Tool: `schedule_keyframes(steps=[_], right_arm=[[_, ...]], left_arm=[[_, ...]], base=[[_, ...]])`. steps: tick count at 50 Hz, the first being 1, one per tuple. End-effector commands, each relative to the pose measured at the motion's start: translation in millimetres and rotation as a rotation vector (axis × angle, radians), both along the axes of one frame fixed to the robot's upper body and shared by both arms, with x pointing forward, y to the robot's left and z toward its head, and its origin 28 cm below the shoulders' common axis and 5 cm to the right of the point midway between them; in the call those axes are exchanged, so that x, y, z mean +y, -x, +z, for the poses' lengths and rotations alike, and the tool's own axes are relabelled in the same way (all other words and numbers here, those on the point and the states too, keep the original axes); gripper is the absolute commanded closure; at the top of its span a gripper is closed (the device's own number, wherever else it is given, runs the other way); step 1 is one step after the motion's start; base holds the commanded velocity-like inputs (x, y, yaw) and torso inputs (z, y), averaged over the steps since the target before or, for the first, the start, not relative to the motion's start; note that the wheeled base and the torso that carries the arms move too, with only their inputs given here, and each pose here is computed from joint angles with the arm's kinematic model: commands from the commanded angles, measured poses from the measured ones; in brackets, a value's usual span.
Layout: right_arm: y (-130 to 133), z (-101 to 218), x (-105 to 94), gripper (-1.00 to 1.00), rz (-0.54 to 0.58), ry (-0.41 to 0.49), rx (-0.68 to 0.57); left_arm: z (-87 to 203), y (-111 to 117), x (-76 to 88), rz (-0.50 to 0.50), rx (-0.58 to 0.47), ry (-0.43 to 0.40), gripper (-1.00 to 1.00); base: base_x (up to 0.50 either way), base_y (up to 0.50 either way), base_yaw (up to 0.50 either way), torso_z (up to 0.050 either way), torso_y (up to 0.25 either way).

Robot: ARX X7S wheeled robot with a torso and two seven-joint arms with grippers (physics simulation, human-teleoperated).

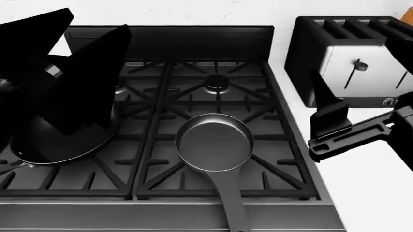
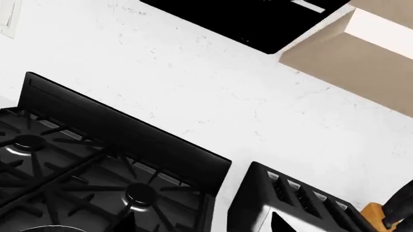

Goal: Place both pans onto different burners. Then place the mushroom and the steak on different pans.

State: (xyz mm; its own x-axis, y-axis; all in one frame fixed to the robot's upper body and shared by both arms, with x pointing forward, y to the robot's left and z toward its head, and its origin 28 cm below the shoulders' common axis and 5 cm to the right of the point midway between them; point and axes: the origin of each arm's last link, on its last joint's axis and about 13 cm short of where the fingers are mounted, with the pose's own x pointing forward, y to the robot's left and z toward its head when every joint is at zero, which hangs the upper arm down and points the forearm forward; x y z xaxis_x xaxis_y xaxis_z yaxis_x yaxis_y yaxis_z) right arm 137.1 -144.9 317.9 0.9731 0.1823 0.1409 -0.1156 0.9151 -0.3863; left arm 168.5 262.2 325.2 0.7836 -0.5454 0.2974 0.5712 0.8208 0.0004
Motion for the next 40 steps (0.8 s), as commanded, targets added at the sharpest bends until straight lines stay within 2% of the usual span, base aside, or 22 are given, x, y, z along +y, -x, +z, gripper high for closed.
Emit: schedule_keyframes(steps=[1, 10, 20, 40], right_arm=[[-1.5, 9.3, 1.7, -1.0, -0.001, 0.016, -0.024], [-6.1, 11.4, 2.6, -1.0, 0.013, 0.02, -0.009], [-9.6, 11.0, 0.4, -1.0, 0.053, -0.076, 0.003], [-7.4, 13.1, 0.6, -1.0, 0.054, -0.088, -0.014]], left_arm=[[-2.1, -3.7, 0.7, 0.01, 0.01, 0.004, -1.0], [-4.8, -6.3, 1.2, 0.012, 0.021, 0.003, -1.0], [-4.0, -4.4, -0.1, 0.006, 0.018, -0.004, -1.0], [1.1, -1.5, 0.0, 0.005, -0.002, -0.002, -1.0]], base=[[0.07, -0.5, 0.0, 0.0, 0.0], [0.12, -0.5, 0.0, 0.0, 0.0], [0.15, -0.5, 0.0, 0.0, 0.0], [0.02, -0.5, 0.0, 0.0, 0.001]])
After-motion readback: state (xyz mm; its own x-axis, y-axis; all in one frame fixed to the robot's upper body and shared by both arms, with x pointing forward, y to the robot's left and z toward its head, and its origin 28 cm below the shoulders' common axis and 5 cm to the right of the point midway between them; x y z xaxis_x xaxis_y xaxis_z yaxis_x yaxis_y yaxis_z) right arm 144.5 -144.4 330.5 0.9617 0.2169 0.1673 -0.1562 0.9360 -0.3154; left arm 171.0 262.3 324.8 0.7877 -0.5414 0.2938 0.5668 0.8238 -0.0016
